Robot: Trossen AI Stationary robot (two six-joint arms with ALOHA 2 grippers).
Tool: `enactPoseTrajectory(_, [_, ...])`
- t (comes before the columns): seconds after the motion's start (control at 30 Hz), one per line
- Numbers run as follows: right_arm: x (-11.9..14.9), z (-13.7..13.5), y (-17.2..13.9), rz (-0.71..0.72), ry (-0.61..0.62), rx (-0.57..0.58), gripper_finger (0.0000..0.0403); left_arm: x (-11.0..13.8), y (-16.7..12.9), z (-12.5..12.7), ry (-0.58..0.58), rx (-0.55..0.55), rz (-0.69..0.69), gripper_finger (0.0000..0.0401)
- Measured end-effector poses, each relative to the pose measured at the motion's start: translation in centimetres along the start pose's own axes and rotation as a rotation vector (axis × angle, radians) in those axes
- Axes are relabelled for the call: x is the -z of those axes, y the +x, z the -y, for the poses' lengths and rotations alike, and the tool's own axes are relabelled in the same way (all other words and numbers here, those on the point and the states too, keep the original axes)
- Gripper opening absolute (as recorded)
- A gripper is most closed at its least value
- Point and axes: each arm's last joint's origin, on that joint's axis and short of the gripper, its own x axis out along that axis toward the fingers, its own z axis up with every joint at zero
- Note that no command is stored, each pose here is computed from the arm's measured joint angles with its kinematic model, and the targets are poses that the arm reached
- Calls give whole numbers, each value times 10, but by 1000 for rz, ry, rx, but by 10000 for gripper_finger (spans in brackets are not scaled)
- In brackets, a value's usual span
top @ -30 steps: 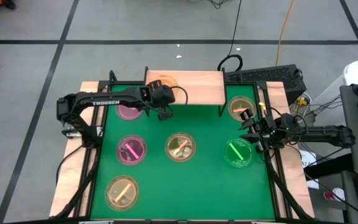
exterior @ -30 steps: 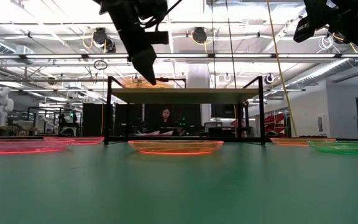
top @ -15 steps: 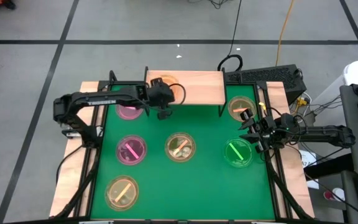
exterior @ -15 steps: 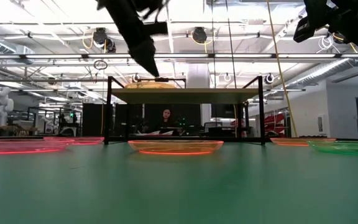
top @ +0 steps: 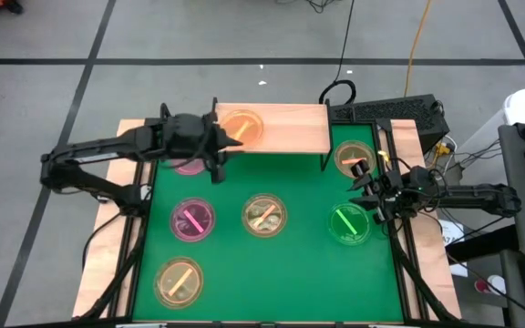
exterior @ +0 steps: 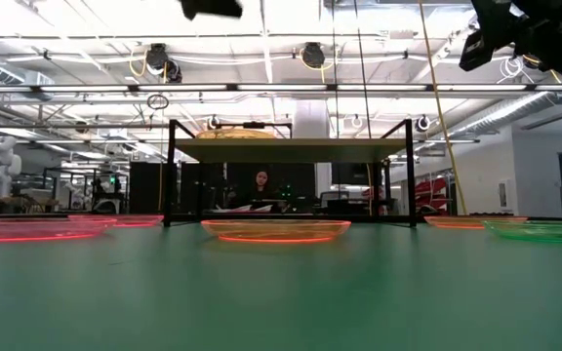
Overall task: Place and stack plates onto a shelf
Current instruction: Stack the top orange plate on the orange plate on the shelf
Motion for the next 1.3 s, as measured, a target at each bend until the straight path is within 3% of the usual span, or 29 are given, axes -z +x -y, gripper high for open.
enactPoseTrajectory(0.13, [1, 0, 0, -5, 3, 1, 114, 9, -3, 10, 6, 4, 169, 104])
enactPoseTrajectory(0.3, [-1, 0, 0, 6, -2, -1, 114, 47, 4, 28, -35, 38, 262, 104])
enactPoseTrajectory(0.53, [-2, 0, 0, 23, -10, -4, 114, 103, 7, 61, -120, 180, 388, 104])
enactPoseTrajectory(0.67, [-2, 0, 0, 24, -10, -4, 114, 123, 5, 74, -83, 214, 504, 104])
enactPoseTrajectory(0.83, [-3, -1, 0, 33, -15, -6, 114, 126, -2, 77, -88, 219, 634, 104])
enactPoseTrajectory(1.3, [-4, -1, 0, 43, -15, -8, 114, 126, -2, 77, -105, 202, 634, 104])
